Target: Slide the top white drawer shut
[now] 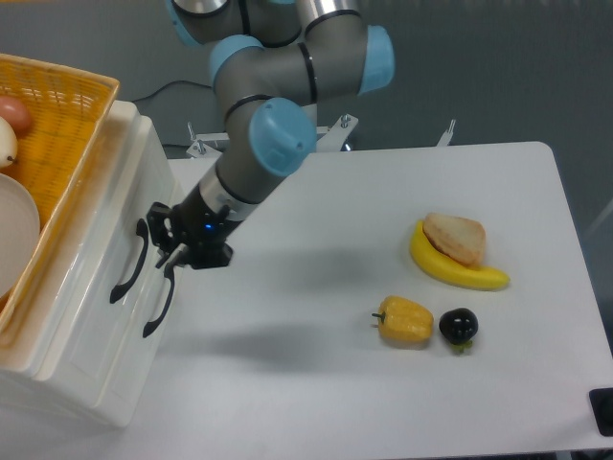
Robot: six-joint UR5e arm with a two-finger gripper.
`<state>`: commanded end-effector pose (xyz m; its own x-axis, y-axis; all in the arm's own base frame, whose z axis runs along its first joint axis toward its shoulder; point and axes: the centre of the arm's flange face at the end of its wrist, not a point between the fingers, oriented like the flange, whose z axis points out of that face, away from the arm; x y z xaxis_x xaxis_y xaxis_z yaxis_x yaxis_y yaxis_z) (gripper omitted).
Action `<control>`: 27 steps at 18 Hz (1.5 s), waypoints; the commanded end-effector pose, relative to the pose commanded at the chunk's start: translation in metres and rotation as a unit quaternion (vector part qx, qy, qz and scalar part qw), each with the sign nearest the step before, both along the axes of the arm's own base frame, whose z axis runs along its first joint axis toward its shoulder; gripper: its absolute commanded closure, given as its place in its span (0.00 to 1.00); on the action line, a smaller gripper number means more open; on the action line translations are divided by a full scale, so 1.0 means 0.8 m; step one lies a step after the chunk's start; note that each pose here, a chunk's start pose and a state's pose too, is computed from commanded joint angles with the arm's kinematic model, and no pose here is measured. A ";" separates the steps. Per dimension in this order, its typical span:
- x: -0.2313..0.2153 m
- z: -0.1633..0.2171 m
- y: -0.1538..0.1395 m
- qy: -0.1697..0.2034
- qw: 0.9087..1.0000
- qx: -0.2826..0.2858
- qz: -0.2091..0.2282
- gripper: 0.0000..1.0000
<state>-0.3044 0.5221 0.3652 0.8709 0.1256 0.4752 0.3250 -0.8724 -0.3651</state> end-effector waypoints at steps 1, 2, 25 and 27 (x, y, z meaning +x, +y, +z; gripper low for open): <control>-0.020 0.005 -0.009 0.020 1.000 -0.005 0.004 0.35; -0.038 0.007 -0.019 0.045 0.999 -0.017 0.005 0.17; -0.401 -0.064 -0.326 0.281 0.925 -0.150 -0.206 0.00; -0.400 -0.070 -0.336 0.274 0.927 -0.151 -0.205 0.00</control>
